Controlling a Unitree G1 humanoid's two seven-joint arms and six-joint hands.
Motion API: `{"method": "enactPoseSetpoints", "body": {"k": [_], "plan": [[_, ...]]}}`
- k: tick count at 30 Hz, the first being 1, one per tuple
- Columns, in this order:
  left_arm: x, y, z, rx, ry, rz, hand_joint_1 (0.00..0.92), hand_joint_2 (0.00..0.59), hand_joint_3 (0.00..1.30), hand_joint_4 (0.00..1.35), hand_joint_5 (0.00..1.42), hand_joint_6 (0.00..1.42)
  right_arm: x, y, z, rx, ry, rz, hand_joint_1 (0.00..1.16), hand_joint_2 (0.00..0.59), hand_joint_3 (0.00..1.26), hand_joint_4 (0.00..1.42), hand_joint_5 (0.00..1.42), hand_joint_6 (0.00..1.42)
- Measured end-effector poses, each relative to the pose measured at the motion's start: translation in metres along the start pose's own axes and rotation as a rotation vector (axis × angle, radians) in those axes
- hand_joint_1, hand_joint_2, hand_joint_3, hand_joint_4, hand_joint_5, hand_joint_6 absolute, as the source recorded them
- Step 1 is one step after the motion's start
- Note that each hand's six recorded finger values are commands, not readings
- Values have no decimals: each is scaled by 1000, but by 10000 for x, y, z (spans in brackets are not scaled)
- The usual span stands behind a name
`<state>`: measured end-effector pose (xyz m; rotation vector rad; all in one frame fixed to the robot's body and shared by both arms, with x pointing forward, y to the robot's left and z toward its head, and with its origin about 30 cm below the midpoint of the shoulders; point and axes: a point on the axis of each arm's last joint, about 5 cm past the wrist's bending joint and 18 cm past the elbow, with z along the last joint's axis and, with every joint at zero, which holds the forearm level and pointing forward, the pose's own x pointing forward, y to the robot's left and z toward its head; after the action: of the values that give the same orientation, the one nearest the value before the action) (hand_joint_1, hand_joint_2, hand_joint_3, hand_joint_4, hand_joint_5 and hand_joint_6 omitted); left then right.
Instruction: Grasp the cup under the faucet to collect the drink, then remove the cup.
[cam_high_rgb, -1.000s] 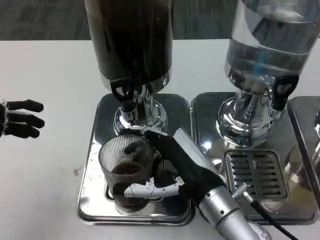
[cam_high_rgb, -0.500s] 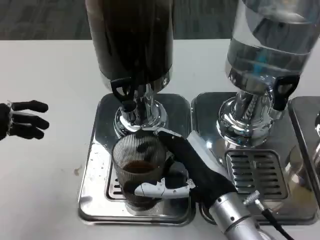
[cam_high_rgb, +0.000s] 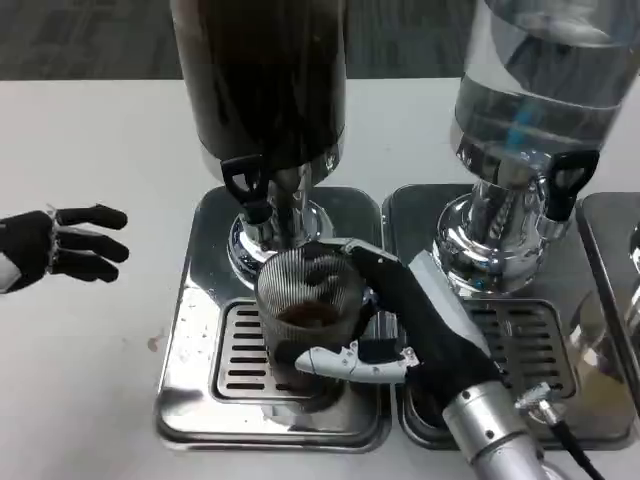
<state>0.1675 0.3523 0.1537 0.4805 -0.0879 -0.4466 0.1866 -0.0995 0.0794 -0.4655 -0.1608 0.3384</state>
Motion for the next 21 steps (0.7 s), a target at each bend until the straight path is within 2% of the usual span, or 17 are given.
{"method": "enactPoseSetpoints", "body": {"k": [6, 10, 15, 21], "plan": [[73, -67, -23, -11, -6, -40, 0, 152, 269, 278, 313, 338, -19, -32, -24, -2, 26, -22, 860, 235, 359, 496, 637, 840], [103, -83, -18, -3, -19, -65, 0, 152, 236, 193, 210, 230, -27, -51, -25, -4, 34, -44, 870, 250, 359, 496, 637, 840], [171, -102, -3, 17, -31, -106, 0, 148, 204, 133, 149, 180, -19, -73, -1, -14, 25, -68, 873, 252, 359, 496, 637, 840], [185, -119, 18, 75, -43, -139, 0, 147, 144, 48, 55, 119, -21, -115, -14, -19, 44, -96, 877, 265, 359, 496, 636, 826]]}}
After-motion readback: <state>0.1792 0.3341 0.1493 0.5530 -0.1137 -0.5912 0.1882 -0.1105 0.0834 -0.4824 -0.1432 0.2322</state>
